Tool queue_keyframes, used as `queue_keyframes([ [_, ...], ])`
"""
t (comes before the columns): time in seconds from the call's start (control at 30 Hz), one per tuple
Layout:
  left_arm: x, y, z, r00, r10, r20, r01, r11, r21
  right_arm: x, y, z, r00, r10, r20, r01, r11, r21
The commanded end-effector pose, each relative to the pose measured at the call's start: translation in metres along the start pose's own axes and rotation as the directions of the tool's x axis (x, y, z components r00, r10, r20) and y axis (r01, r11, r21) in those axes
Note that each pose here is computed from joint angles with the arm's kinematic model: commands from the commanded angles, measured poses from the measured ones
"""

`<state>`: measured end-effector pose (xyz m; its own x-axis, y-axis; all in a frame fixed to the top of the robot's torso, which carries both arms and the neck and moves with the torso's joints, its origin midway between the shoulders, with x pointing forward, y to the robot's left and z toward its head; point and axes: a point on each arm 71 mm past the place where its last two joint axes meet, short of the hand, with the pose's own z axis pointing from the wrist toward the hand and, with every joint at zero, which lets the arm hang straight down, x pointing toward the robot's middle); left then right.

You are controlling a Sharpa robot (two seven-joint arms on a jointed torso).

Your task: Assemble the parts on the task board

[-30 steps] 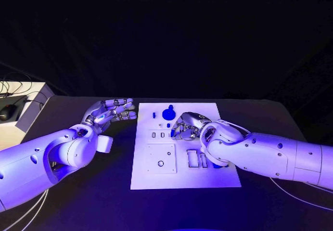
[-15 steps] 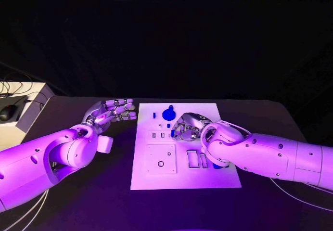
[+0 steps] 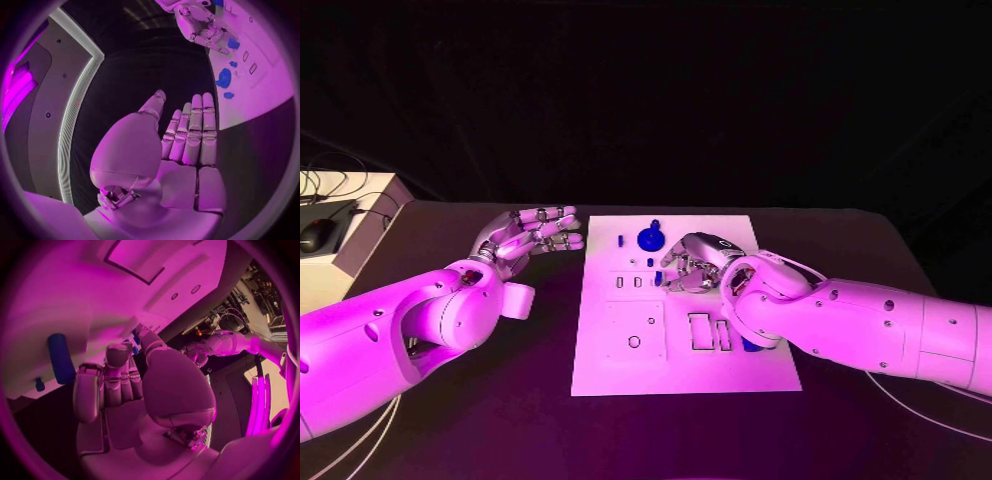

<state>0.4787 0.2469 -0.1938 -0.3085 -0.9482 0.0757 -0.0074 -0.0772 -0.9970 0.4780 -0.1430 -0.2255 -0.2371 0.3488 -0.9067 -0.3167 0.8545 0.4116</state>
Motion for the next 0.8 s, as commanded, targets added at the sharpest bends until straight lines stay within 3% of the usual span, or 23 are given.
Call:
queue_keyframes([
  [0.03,0.0026,-0.0005,0.0006,1.000,0.010,-0.025,-0.010,1.000,0.005,-0.004,0.000,-0.003,0.999,0.020,0.041,-0.019,0.999,-0.028],
  [0.23,0.0022,0.0004,0.0011,0.999,0.035,-0.025,-0.035,0.999,-0.002,-0.016,-0.005,-0.010,0.993,0.093,0.078,-0.087,0.994,-0.070],
  [0.57,0.0006,0.0030,0.0030,0.993,0.111,-0.030,-0.112,0.993,-0.023,-0.060,-0.006,-0.019,0.958,0.258,0.124,-0.217,0.938,-0.271],
  [0.7,0.0009,0.0041,0.0044,0.988,0.150,-0.038,-0.151,0.988,-0.041,-0.076,-0.014,-0.021,0.927,0.349,0.138,-0.297,0.907,-0.299],
  [0.8,0.0019,0.0028,0.0077,0.980,0.191,-0.060,-0.195,0.979,-0.059,-0.085,-0.025,-0.021,0.877,0.461,0.137,-0.411,0.866,-0.285],
])
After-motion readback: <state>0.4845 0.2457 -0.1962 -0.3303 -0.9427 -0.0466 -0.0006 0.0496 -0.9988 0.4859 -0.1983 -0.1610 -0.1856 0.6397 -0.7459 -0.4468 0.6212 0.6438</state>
